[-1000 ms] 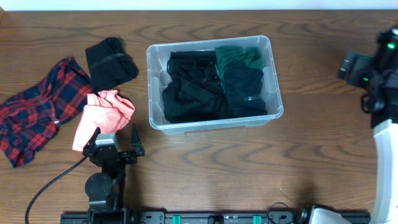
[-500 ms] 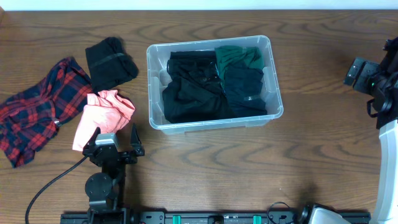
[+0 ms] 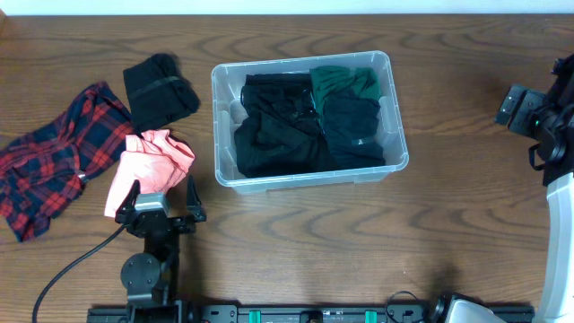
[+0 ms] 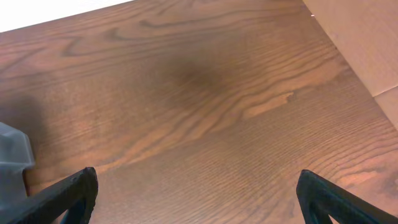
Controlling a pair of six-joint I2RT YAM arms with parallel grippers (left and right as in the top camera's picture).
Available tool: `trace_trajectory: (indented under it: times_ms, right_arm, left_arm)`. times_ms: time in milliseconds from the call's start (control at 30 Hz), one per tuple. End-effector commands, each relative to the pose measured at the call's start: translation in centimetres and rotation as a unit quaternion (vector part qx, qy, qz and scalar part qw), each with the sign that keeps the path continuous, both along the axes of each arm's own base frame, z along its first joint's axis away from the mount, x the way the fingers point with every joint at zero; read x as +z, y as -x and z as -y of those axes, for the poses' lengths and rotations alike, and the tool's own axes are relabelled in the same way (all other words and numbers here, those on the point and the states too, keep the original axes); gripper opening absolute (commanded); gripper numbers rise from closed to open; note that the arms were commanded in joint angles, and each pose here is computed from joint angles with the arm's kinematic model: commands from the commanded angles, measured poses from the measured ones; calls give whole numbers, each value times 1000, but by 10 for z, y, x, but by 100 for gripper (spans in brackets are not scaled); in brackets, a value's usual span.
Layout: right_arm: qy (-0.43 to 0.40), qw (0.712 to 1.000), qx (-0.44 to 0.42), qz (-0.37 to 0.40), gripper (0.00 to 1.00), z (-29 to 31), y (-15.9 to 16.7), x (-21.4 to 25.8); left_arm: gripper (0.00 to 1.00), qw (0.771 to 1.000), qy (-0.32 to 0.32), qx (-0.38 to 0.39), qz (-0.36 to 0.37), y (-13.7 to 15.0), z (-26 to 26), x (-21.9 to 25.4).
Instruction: Pack container
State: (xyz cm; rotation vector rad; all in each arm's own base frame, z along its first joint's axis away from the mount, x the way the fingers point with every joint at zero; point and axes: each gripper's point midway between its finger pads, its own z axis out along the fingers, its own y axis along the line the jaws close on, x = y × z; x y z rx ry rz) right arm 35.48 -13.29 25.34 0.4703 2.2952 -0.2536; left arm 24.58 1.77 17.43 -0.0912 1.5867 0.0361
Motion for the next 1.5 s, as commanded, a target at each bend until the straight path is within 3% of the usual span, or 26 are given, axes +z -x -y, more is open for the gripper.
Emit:
trace_trajectory:
  times_ms: [0, 200, 367, 533, 667, 867, 1100, 1467]
  right_arm:
    - [-4, 1000, -3, -3, 99, 1, 0, -3]
    - [-4, 1000, -3, -3, 99, 1, 0, -3]
    - [-4, 1000, -3, -3, 99, 1, 0, -3]
    - [-4, 1000, -3, -3, 99, 1, 0, -3]
    - [-4, 1000, -3, -3, 99, 1, 0, -3]
    - [-4, 1000, -3, -3, 99, 1, 0, -3]
    - [-4, 1000, -3, -3, 99, 1, 0, -3]
    - [-4, 1000, -3, -3, 99, 1, 0, -3]
  left_arm:
    - [98, 997, -51, 55, 29, 7, -19, 47]
    - [98, 997, -50, 67, 1, -10, -27, 112]
    - [98, 990, -44, 47, -129, -64, -28, 126]
    - [98, 956, -31, 43, -288, -117, -39, 124]
    - [98, 940, -27, 41, -339, -155, -45, 121]
    - [98, 933, -23, 34, -358, -186, -46, 95]
    - [98, 909, 101, 81, -395, -208, -46, 40]
    - [98, 881, 116, 136, -438, -242, -57, -48]
